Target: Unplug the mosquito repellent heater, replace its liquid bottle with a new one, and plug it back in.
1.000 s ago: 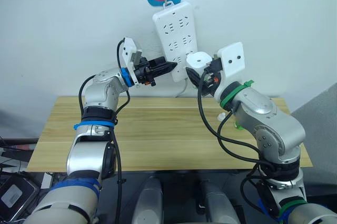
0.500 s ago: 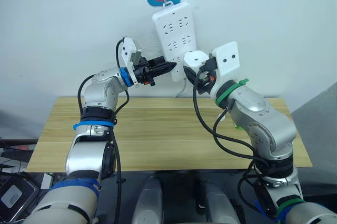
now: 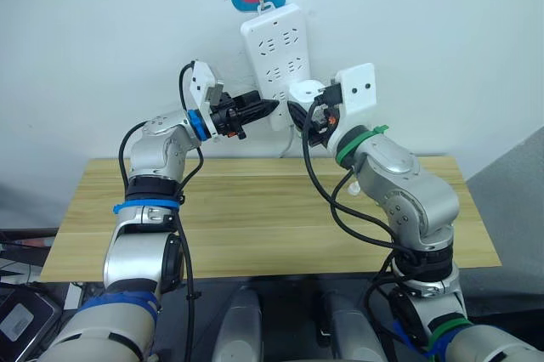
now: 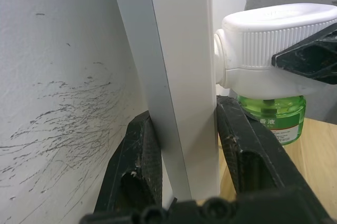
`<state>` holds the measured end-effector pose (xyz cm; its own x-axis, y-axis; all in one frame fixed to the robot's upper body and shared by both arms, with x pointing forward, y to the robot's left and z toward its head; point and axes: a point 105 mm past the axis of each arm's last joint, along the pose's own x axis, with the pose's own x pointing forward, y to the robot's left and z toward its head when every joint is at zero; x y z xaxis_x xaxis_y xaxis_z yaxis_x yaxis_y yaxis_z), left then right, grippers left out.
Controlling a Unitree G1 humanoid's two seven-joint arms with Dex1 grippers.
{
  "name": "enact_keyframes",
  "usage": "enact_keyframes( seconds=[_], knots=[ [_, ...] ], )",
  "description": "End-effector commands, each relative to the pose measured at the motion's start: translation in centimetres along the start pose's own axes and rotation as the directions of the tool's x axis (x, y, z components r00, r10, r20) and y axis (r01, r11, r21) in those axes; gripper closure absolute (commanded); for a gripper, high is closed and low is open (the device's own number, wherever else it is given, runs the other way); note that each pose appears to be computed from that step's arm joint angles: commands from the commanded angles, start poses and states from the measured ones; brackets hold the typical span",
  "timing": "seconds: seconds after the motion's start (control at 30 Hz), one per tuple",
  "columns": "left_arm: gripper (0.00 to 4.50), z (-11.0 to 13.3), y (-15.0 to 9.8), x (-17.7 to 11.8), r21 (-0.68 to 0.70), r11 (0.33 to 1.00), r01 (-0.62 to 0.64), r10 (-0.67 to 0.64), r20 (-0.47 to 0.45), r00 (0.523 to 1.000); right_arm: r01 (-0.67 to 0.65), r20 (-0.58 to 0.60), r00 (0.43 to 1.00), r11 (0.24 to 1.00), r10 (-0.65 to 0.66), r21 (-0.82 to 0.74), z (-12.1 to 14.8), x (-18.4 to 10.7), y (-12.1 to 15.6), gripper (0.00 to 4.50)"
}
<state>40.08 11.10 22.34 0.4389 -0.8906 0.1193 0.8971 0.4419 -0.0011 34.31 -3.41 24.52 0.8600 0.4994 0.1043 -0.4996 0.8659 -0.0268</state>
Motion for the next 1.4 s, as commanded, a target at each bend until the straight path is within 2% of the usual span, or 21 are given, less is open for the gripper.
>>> enact_keyframes(
  seconds=[0.03, 0.33, 0.47, 0.5, 0.77, 0.9, 1.0, 1.2, 1.33, 1.4],
  knots=[
    [3.2, 0.2, -2.5, 1.9, 0.017, 0.991, 0.136, -0.136, 0.002, 0.991, -0.02, 0.009, 1.0, 0.999, 0.02, -0.049, 0.4, 0.4, 0.6, 1.51],
    [3.2, 0.2, -2.0, 1.9, 0.027, 0.994, 0.109, -0.109, 0.002, 0.994, -0.053, 0.033, 0.998, 0.993, 0.057, -0.104, 0.9, -0.5, 1.1, 1.51],
    [3.2, -0.1, -1.7, 1.9, 0.023, 0.995, 0.097, -0.097, 0.002, 0.995, -0.039, 0.029, 0.999, 0.994, 0.042, -0.099, 0.9, -2.3, 0.5, 0.16],
    [3.2, -0.2, -1.7, 2.0, 0.022, 0.995, 0.096, -0.096, 0.001, 0.995, -0.033, 0.028, 0.999, 0.994, 0.036, -0.105, 0.9, -2.8, 0.4, 0.03],
    [3.2, -0.3, -1.5, 2.1, 0.028, 0.995, 0.096, -0.096, -0.004, 0.995, -0.056, -0.022, 0.998, 0.987, 0.053, -0.153, 0.9, -6.5, -0.3, 0.03],
    [3.2, -0.2, -1.0, 2.2, 0.039, 0.996, 0.078, -0.078, -0.005, 0.997, -0.084, -0.034, 0.996, 0.99, 0.08, -0.117, 1.0, -7.5, -0.8, 0.03],
    [3.2, 0.0, -0.4, 2.0, 0.056, 0.997, 0.044, -0.044, -0.004, 0.999, -0.102, -0.015, 0.995, 0.992, 0.101, -0.071, 1.3, -7.6, -0.9, 0.65],
    [1.26, 0.4, 1.0, 0.2, 0.082, 0.997, -0.011, 0.013, -0.03, 0.999, -0.146, 0.008, 0.989, 0.989, 0.146, -0.027, 1.3, -6.7, 0.0, 2.83],
    [0.02, 1.8, 2.1, -1.7, 0.119, 0.992, -0.032, 0.038, -0.054, 0.998, -0.186, 0.006, 0.983, 0.983, 0.186, 0.007, 0.4, -5.9, 0.8, 4.32],
    [0.0, 2.5, 2.4, -2.7, 0.128, 0.991, -0.025, 0.035, -0.077, 0.996, -0.208, 0.006, 0.978, 0.978, 0.208, 0.02, 0.0, -5.5, 1.2, 4.47]
  ],
)
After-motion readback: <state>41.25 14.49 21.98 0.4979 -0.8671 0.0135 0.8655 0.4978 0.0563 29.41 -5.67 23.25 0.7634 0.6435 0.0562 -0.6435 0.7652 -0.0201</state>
